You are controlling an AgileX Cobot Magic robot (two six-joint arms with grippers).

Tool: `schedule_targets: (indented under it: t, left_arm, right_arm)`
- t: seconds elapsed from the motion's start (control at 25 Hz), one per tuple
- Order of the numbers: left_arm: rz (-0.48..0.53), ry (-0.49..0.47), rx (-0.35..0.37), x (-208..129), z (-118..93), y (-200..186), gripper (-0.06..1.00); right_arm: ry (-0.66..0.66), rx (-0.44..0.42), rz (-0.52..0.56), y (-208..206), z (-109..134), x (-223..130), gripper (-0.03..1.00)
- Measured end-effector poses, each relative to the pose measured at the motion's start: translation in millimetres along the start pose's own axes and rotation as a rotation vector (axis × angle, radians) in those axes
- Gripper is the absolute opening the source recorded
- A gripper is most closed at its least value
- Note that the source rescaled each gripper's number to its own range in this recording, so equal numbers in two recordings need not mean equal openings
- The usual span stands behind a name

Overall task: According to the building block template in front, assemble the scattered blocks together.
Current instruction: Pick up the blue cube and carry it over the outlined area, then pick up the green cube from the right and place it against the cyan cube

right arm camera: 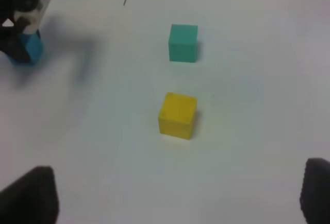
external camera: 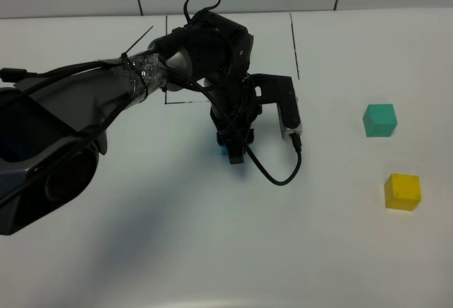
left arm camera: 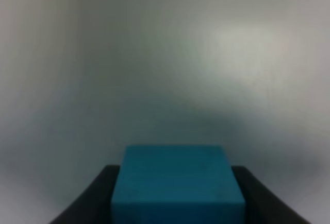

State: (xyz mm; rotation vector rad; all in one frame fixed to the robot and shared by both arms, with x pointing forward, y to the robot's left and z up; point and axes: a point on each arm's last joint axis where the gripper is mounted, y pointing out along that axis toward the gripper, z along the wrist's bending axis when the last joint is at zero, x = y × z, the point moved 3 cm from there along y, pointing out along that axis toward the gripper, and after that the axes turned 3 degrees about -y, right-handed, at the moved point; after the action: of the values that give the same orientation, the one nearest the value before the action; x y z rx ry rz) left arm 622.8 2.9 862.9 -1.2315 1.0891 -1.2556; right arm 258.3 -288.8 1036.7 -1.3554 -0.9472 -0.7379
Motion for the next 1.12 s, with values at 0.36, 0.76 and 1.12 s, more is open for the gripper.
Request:
schedule_targets:
  t: [0.36, 0.76, 1.12]
  left_arm:
    - [-0.018, 0.018, 0.007, 3, 1, 1, 0.00]
    - [-0.029, 0.012, 0.002, 4, 1, 3, 0.67]
    - [-0.105, -0.031, 0.030, 8, -2, -58, 1.00]
  right_arm:
    - [0.000, 0.000, 0.000, 0, 0, 0, 0.89]
    - [0.000, 0.000, 0.000, 0, 0, 0, 0.85]
    - [0.004, 0.000, 0.000, 0, 0, 0, 0.78]
